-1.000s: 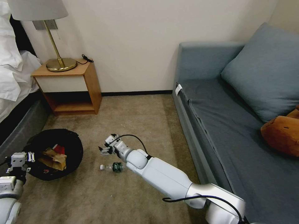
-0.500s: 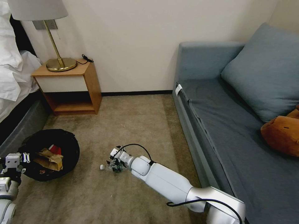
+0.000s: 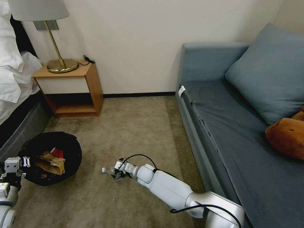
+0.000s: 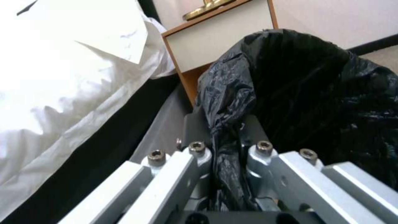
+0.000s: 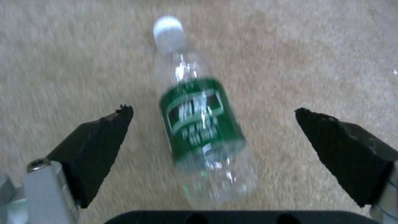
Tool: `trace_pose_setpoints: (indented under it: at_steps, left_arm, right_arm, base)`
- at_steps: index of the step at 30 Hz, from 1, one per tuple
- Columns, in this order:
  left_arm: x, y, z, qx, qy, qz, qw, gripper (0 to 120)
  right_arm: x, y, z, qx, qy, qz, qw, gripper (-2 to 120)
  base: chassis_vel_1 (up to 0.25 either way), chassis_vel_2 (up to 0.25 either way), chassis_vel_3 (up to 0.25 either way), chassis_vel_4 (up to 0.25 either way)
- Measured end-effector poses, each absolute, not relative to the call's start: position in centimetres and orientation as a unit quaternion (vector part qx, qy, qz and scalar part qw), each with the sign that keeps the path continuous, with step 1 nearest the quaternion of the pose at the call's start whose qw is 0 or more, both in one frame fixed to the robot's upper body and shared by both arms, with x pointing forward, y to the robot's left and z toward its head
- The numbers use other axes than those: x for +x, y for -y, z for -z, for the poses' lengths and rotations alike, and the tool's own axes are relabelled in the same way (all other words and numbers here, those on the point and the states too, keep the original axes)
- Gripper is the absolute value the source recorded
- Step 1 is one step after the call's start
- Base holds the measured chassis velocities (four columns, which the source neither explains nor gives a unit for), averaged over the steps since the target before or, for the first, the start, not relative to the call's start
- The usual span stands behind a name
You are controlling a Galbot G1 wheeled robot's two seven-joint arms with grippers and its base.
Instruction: Pick up the trash bin, then pick up the garbage on the floor and place it into the trash bin.
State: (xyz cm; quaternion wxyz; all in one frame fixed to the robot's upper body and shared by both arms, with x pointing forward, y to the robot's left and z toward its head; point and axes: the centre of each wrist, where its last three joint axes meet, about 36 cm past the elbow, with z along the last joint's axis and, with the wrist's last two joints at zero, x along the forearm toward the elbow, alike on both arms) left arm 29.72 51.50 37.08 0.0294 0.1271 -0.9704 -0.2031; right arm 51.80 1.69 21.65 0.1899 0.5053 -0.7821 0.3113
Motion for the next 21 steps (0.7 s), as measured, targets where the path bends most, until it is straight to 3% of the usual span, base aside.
trace_pose_setpoints:
  at_steps: [21]
  left_arm:
    - [30.6,-50.5,-37.6,0.122,0.974,0.189,0.023,5]
  right_arm:
    - [52.9,0.8,-20.1,0.527,0.759,-0.329,0.196,100]
  base:
    - [0.000,0.000,0.000,0.000]
